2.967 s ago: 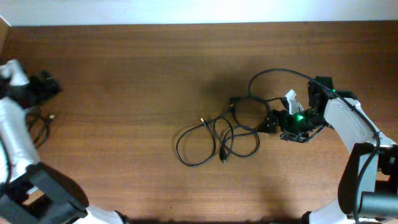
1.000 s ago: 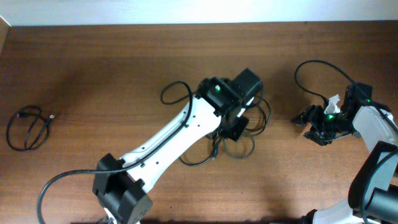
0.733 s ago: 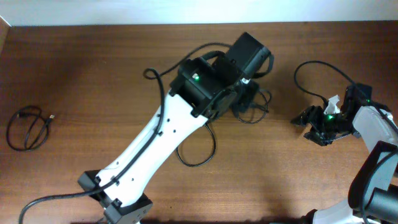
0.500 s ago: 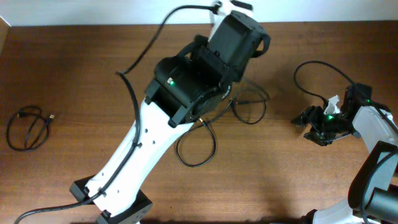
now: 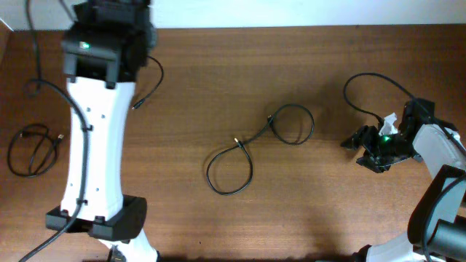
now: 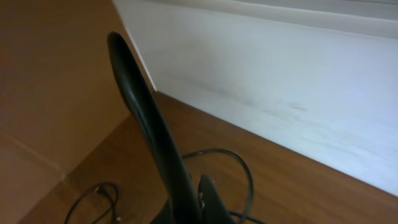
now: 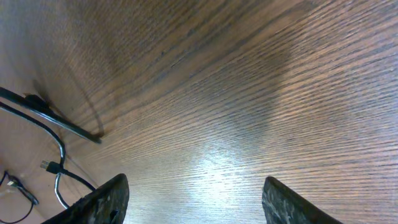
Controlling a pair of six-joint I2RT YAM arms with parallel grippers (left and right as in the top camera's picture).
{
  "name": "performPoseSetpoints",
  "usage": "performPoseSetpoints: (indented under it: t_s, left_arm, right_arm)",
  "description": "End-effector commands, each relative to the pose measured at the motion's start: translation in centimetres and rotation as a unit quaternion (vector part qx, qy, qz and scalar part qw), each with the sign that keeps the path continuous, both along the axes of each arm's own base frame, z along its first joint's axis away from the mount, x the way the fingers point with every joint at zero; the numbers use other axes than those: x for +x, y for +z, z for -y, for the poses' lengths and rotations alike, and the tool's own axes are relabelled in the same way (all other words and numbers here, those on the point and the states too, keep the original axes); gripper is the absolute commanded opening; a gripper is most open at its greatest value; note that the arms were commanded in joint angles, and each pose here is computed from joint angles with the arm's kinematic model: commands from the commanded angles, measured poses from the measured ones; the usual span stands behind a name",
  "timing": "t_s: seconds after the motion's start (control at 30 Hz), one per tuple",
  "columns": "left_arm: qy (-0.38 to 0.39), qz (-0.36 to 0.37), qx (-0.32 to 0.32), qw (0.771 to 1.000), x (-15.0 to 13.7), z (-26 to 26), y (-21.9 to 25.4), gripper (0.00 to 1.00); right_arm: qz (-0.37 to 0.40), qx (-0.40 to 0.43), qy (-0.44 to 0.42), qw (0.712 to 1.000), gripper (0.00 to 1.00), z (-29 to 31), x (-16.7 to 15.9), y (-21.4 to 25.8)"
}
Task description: Untangle cables
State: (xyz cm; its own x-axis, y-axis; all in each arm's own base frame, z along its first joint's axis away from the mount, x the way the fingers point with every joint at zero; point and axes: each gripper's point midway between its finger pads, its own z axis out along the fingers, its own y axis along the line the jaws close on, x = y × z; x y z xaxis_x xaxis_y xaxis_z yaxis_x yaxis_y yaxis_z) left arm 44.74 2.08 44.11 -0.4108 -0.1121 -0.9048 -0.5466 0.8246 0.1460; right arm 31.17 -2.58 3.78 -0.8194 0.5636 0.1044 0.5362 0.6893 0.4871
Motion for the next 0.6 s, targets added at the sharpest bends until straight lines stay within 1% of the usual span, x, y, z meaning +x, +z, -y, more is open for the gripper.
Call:
performPoseSetpoints:
  t_s: [0.0, 0.13, 0.27, 0.37, 0.47, 0.57]
  left_arm:
    - [0.035, 0.011, -0.032, 0.999, 0.9, -4.9, -0.5, 0.0]
    - [0.085, 0.021, -0.031, 0.996, 2.7, -9.5, -1.7, 0.0]
    - [0.126, 0.03, -0.031, 0.991, 6.4, -13.9, -5.0, 0.0]
    - [0.148, 0.032, -0.03, 0.988, 8.2, -16.6, -7.3, 0.0]
    - [0.172, 0.029, -0.029, 0.984, 9.0, -19.4, -9.4, 0.0]
    - [0.197, 0.035, -0.03, 0.979, 9.1, -22.6, -10.6, 0.0]
  right_arm:
    - [-0.009, -0.001, 0.005, 1.0, 0.68, 0.0, -0.5, -0.2]
    - [-0.01, 0.0, 0.02, 1.0, 0.68, -0.2, -0.9, -0.2]
    - [-0.01, 0.002, 0.061, 0.998, 0.68, -0.6, -1.9, -0.1]
    - [-0.015, 0.004, 0.066, 0.998, 0.68, -0.7, -2.3, -0.1]
    - [-0.015, 0.004, 0.066, 0.998, 0.68, -0.7, -2.3, -0.1]
    - [-0.014, 0.003, 0.066, 0.998, 0.68, -0.7, -2.2, -0.1]
